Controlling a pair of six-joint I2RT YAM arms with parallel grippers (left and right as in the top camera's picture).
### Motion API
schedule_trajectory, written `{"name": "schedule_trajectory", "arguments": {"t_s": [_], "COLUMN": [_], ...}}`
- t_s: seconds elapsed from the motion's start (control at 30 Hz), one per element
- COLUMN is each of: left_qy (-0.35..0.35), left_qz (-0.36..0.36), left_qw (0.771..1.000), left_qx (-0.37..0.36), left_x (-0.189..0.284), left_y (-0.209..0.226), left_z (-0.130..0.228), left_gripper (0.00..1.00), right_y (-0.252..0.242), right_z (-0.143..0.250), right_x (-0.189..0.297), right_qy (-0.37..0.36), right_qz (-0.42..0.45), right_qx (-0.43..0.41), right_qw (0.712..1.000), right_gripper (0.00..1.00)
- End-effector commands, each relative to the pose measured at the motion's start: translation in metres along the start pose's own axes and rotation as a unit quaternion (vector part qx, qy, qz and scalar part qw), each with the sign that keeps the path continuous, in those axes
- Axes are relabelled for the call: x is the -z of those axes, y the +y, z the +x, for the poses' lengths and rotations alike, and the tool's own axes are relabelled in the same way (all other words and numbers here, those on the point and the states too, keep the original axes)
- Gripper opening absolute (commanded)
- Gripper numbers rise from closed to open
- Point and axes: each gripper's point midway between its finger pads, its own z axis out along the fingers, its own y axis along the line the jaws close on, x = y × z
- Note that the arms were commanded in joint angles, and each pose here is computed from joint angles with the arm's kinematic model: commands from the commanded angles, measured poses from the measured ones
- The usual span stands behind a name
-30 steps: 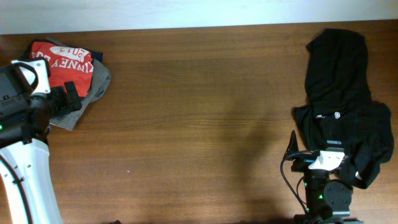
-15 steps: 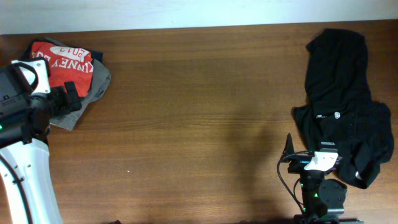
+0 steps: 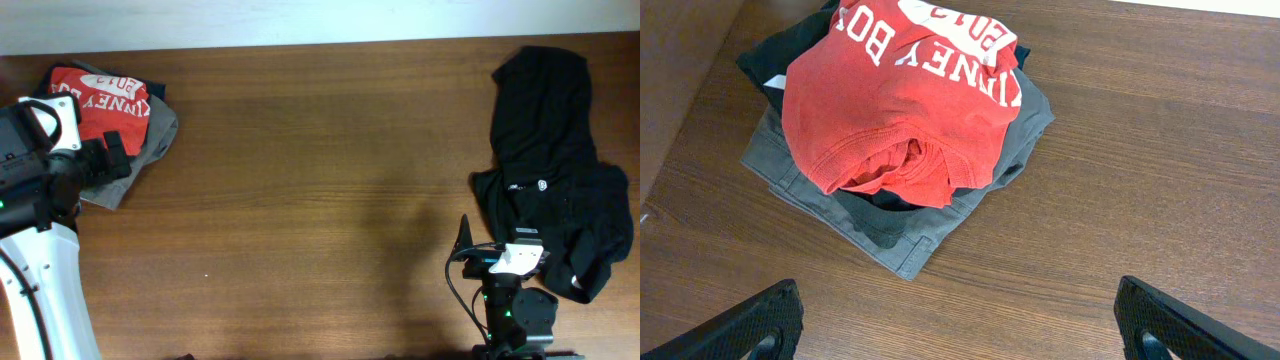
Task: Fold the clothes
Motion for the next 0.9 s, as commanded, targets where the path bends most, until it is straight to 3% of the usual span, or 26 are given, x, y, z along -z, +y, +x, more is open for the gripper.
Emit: {"name": "schedule_trajectory", "arguments": {"t_s": [0.0, 0.23, 0.33, 0.47, 0.6, 0.87], "left_qy": [0.000, -0.009, -0.081, -0.214, -0.305, -0.349], "left_qz": [0.004, 0.022, 0.080, 0.120, 0.147, 0.157], "left_qw": [1.000, 1.000, 0.993, 0.966, 0.935, 0.920], "left_qx": [0.005, 0.004, -0.021, -0.077, -0.101, -0.082], "left_x": [0.000, 0.007, 0.016, 0.029, 0.038, 0.031], "left_y": [-0.001, -0.009, -0.042, -0.092, -0.122, -0.124], "left_z": [0.000, 0.001, -0.015, -0.025, 0.009, 0.106], "left_gripper": [0.99, 0.99, 0.99, 0.99, 0.99, 0.99], "right_y": [0.000, 0.000, 0.000, 0.000, 0.000, 0.000], "right_z": [0.003, 0.003, 0.003, 0.003, 0.003, 0.003], "right_x": [0.000, 0.000, 0.000, 0.000, 0.000, 0.000], "right_qy": [-0.001, -0.001, -0.001, -0.001, -0.001, -0.001], "right_qz": [-0.001, -0.001, -0.001, -0.001, -0.001, -0.001], "right_qx": [0.000, -0.001, -0.001, -0.001, -0.001, -0.001], "right_qw": [1.000, 1.000, 1.000, 1.000, 1.000, 1.000], "right_gripper": [0.99, 0.99, 0.99, 0.99, 0.99, 0.99]}}
